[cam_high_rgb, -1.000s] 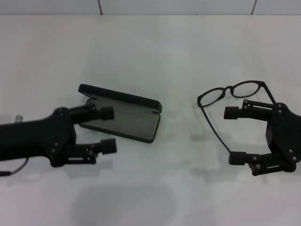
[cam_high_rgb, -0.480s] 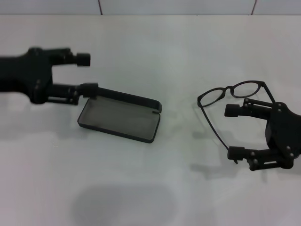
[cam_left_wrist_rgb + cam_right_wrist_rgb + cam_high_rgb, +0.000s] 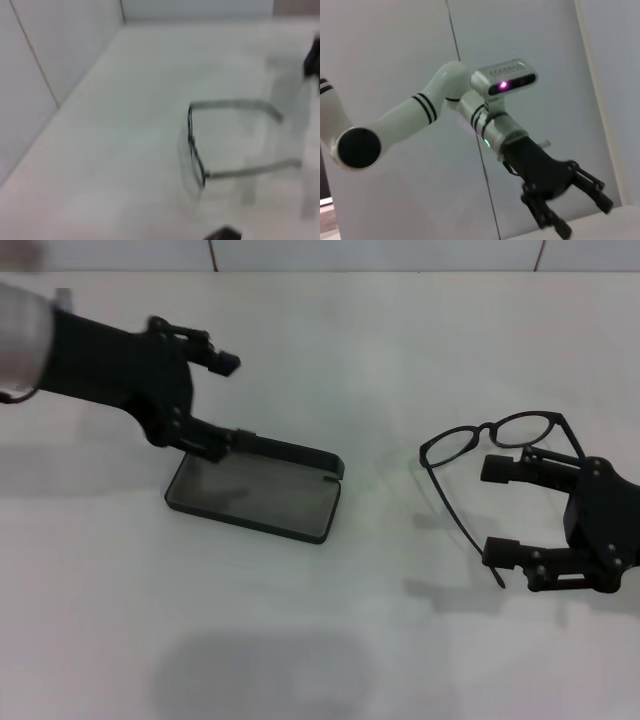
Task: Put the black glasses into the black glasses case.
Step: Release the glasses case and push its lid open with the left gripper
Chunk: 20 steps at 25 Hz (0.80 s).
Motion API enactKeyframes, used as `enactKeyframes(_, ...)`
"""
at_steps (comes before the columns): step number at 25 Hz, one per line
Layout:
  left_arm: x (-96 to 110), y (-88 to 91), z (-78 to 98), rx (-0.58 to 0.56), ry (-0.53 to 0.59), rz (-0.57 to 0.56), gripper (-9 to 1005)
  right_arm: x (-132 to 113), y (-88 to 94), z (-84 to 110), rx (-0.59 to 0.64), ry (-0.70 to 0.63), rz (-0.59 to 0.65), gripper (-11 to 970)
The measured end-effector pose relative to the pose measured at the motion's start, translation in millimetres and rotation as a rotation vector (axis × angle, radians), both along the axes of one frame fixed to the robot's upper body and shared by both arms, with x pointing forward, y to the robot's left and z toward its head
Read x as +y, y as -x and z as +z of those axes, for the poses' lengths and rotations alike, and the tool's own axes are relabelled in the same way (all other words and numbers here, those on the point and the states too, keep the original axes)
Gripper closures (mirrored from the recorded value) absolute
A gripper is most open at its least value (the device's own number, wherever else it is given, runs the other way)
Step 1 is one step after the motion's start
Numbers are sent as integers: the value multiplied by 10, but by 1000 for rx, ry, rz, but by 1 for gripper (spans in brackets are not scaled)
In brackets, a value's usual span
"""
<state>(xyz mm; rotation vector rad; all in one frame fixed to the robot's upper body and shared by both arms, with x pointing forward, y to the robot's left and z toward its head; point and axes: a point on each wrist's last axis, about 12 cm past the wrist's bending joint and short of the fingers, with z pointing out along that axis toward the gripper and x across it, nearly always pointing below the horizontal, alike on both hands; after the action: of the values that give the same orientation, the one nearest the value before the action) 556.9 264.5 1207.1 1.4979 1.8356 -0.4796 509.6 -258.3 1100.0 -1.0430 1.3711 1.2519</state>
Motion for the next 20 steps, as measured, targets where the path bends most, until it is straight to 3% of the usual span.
enactKeyframes(11, -425, -66, -360, -131, -350, -77, 138, -79, 79, -68, 27, -14, -50, 80)
enactKeyframes(18, -532, -47, -460, -169, -416, -113, 138, -98, 99, -84, 33, -15, -58, 81)
enactKeyframes(20, -543, -51, -473, -181, -425, -111, 182, -97, 100, -85, 33, -15, -58, 81)
